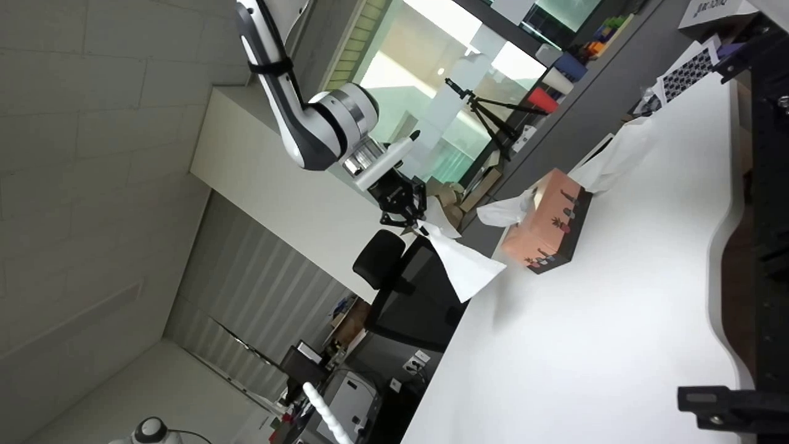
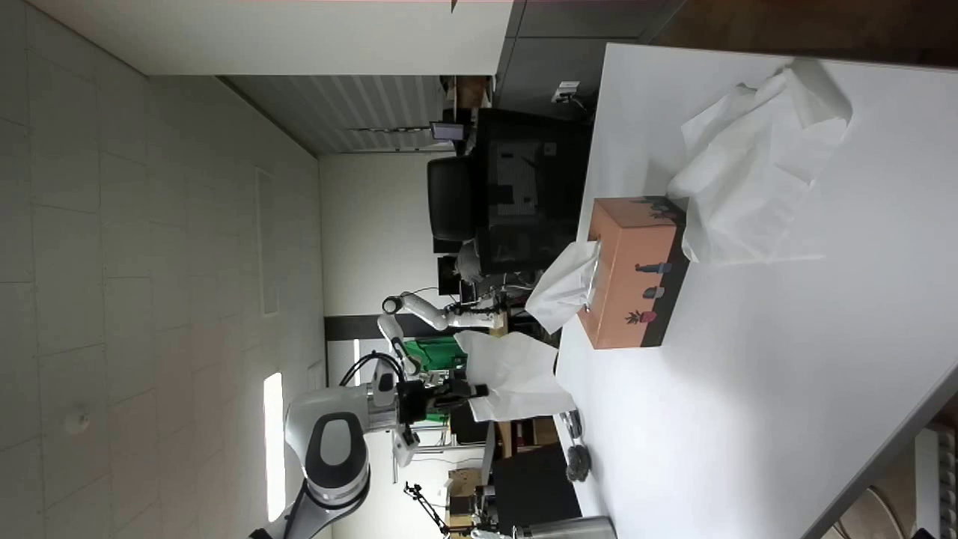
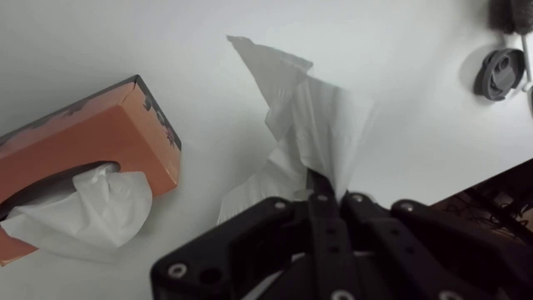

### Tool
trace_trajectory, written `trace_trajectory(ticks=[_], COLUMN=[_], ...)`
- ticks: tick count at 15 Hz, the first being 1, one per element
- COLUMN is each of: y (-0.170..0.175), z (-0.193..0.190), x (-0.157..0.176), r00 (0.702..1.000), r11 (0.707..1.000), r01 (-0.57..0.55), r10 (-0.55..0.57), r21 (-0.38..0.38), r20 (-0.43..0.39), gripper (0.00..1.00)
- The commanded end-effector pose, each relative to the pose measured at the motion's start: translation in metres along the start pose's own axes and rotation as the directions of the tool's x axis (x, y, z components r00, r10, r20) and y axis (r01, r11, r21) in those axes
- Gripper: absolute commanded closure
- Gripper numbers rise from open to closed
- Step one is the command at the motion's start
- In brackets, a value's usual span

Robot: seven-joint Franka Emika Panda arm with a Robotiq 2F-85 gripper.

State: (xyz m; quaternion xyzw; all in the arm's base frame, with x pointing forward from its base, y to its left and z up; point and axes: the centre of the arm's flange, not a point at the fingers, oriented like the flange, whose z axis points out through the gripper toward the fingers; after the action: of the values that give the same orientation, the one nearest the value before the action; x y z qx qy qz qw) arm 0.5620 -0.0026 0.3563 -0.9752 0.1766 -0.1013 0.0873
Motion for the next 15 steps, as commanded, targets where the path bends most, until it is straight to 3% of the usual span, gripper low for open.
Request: trace_trajectory(ticks=[1, 7, 11, 12, 15], y=[0.005, 0.022, 0.034, 0.034, 0.03], z=[0.064, 0.169, 0.207, 0.212, 0.216], x=[-0.035, -0.068, -0.078, -0.079, -0.08], r00=[0.996, 0.969, 0.961, 0.964, 0.964], r11=[0.993, 0.95, 0.926, 0.925, 0.921], r01=[0.084, 0.23, 0.263, 0.255, 0.258], r10=[-0.088, -0.244, -0.277, -0.267, -0.264], r21=[-0.083, -0.21, -0.269, -0.28, -0.292], r20=[-0.035, -0.046, -0.014, -0.005, 0.018], gripper=[1.0, 1.0, 1.0, 0.83, 0.6])
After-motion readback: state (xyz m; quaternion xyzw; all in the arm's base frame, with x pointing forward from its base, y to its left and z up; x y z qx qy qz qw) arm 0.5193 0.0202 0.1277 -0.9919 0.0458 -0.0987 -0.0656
